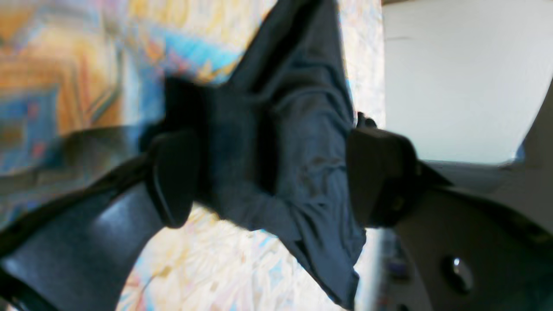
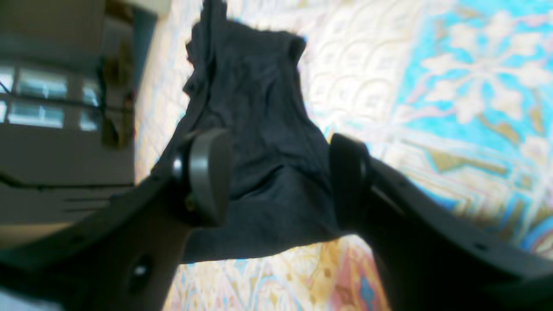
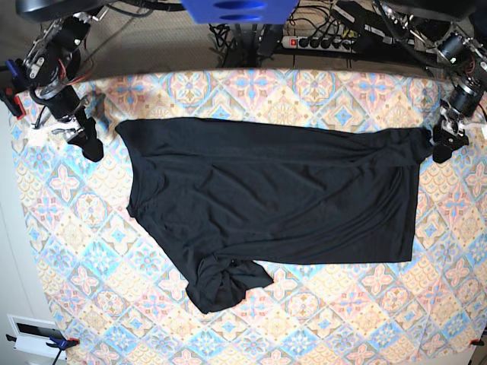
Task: Layout the t-shirt on the table in an organized manner, then fold the t-shirt properly
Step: 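Lift both held shoulder corners and pull them apart, then lower the held shoulders with both grippers, stretching the shirt flat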
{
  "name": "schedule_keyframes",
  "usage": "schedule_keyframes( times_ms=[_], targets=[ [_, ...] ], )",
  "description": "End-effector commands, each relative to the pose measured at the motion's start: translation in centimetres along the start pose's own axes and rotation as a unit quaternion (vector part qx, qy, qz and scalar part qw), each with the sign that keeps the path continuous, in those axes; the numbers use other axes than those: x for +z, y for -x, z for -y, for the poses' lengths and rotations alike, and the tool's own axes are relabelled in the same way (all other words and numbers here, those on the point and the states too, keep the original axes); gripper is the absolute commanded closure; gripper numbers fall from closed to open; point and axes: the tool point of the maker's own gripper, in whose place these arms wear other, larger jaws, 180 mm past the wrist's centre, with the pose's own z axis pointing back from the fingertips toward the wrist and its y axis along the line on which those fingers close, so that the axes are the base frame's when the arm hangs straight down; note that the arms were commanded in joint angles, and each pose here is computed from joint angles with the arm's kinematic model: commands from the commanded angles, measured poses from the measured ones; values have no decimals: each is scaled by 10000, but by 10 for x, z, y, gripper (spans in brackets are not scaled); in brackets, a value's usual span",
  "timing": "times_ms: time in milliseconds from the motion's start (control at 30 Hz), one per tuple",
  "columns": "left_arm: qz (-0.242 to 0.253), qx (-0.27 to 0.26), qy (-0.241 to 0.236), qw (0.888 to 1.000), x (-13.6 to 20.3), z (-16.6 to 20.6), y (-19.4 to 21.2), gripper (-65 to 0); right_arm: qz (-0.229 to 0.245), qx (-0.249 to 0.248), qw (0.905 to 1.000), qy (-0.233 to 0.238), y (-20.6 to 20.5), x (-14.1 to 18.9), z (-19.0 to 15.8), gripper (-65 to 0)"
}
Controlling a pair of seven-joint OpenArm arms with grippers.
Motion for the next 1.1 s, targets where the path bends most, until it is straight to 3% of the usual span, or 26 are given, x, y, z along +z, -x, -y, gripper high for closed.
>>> schedule_keyframes(
  times_ms=[0, 167, 367, 567, 833, 1067],
  targets=[
    [207, -274, 114, 9993, 8, 15, -18, -514, 140, -19, 9998, -116, -7, 2, -4, -345],
    [544, -433, 33, 9976, 30, 17, -26, -514, 6, -500, 9987, 88, 9, -2, 24, -345],
    [535, -413, -101, 9977, 40, 8, -23, -514, -172, -939, 9950, 286, 28, -6, 49, -345],
    [506, -407, -142, 9978, 42, 6, -21, -514, -405, -731, 9942, 682, 38, -5, 64, -345],
    [484, -405, -156, 9979, 42, 5, -20, -514, -1069, -561, 9919, 389, 75, -29, 41, -345],
    [481, -404, -163, 9979, 43, 4, -20, -514, -1233, -519, 9905, 318, 85, -34, 35, -344]
  ],
)
